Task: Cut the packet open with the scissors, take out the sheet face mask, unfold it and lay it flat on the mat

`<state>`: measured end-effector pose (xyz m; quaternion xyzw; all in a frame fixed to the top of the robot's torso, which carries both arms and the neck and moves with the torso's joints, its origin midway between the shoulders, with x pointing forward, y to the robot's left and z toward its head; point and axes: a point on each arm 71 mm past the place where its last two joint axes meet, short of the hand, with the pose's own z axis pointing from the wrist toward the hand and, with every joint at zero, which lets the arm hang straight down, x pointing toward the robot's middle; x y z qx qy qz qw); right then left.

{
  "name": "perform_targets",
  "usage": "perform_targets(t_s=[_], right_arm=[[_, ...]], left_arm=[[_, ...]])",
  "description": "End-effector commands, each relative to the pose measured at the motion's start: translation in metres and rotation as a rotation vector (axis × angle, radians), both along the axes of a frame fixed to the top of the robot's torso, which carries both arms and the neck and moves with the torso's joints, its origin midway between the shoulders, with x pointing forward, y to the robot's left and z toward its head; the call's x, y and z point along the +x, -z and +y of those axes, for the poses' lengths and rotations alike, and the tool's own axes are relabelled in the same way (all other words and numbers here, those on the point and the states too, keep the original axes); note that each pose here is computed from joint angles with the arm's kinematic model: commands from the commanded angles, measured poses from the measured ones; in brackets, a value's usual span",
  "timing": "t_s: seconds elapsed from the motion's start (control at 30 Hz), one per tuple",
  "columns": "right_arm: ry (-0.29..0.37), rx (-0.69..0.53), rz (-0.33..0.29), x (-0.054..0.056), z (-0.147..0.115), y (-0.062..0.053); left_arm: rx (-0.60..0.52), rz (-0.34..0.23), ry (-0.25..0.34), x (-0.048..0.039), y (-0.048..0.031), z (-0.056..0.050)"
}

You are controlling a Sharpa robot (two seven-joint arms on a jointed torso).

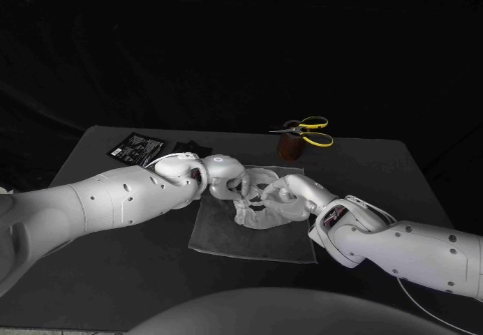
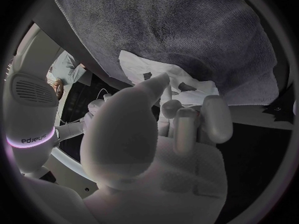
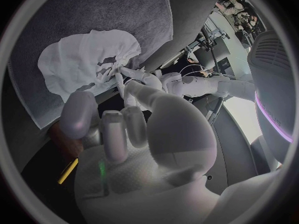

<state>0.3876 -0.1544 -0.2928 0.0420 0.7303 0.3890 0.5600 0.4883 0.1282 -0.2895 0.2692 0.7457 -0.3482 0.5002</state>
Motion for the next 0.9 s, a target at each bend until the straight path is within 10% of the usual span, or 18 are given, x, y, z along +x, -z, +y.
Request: perform_targets(t_s=[0.03,0.9], right_arm=[[-0.005,-0.026,-0.010,0.0003,0.0006,0.0002],[0.002,-0.048,-0.004,0.0035,0.0001,0.0030]], left_arm=[[0.003,-0.024,0.020,-0.0011,-0.0009,-0.0031],[0.074,0.023,-0.009,0.0001,0.0048,0.0013]])
